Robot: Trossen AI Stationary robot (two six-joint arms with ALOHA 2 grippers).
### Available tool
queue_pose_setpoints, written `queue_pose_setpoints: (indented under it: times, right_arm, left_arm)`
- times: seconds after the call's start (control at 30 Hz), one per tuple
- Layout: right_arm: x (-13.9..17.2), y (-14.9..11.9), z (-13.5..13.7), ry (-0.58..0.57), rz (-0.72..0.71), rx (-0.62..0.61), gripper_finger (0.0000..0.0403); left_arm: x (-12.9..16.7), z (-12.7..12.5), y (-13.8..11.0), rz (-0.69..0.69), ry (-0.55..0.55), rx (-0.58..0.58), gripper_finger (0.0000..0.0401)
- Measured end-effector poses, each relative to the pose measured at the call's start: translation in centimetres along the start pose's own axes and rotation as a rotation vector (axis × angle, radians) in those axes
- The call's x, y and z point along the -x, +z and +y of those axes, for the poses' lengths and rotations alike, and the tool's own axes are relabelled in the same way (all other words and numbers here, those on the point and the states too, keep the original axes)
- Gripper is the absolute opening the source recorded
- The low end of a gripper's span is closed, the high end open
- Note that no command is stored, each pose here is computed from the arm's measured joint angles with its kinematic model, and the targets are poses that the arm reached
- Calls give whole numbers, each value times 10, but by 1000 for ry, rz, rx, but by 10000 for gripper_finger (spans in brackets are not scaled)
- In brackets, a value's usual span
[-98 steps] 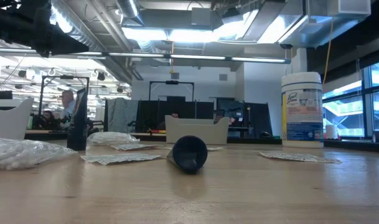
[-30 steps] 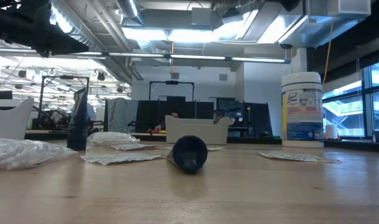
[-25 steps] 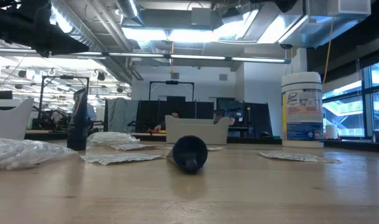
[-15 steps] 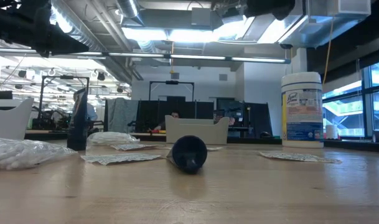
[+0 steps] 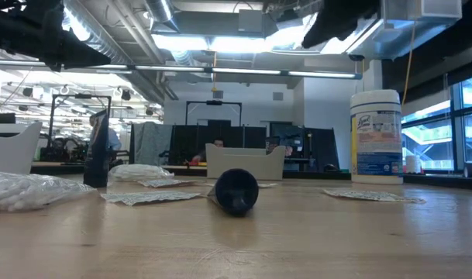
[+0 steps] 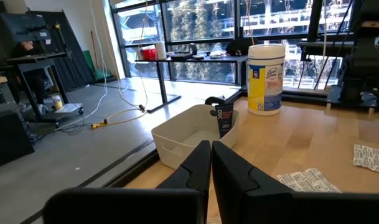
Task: Pick & Place Travel size toiletries
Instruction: Put the top left bandage into the white bin
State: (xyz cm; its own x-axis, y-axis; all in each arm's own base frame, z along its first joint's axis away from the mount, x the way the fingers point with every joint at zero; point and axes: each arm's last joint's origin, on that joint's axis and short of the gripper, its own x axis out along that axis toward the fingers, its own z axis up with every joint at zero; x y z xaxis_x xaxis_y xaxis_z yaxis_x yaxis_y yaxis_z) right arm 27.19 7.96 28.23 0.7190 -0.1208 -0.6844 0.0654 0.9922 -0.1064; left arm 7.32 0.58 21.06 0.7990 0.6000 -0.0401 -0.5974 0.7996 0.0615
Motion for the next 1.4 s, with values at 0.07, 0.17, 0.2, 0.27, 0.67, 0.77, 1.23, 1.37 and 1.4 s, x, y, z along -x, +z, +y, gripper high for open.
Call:
queue_pose_setpoints:
  times: [0.07, 0.17, 0.2, 0.27, 0.67, 0.77, 1.23, 1.37, 1.4]
  right_arm:
    - [-3, -3, -7, 10, 28, -11, 73]
    - [-5, -9, -17, -1, 58, -26, 43]
    - [-5, -11, -20, -8, 62, -31, 34]
    - [-2, -15, -24, -13, 62, -38, 18]
    - [46, -50, -43, 7, -64, -123, 30]
    - [57, -62, -48, 13, -97, -126, 26]
    - [81, -109, -62, 29, -204, -123, 17]
    - [84, -116, -64, 32, -222, -125, 16]
    - [85, -118, -65, 32, -225, -120, 13]
  left_arm:
    - [0, 0, 0, 0, 0, 0, 13]
    - [0, 0, 0, 0, 0, 0, 11]
    - [0, 0, 0, 0, 0, 0, 10]
    - [0, 0, 0, 0, 0, 0, 10]
    - [0, 0, 0, 0, 0, 0, 11]
    - [0, 0, 0, 0, 0, 0, 13]
    - [0, 0, 1, -5, 0, 86, 12]
    - [0, 0, 1, -5, 0, 113, 10]
    - [0, 0, 1, -5, -1, 114, 11]
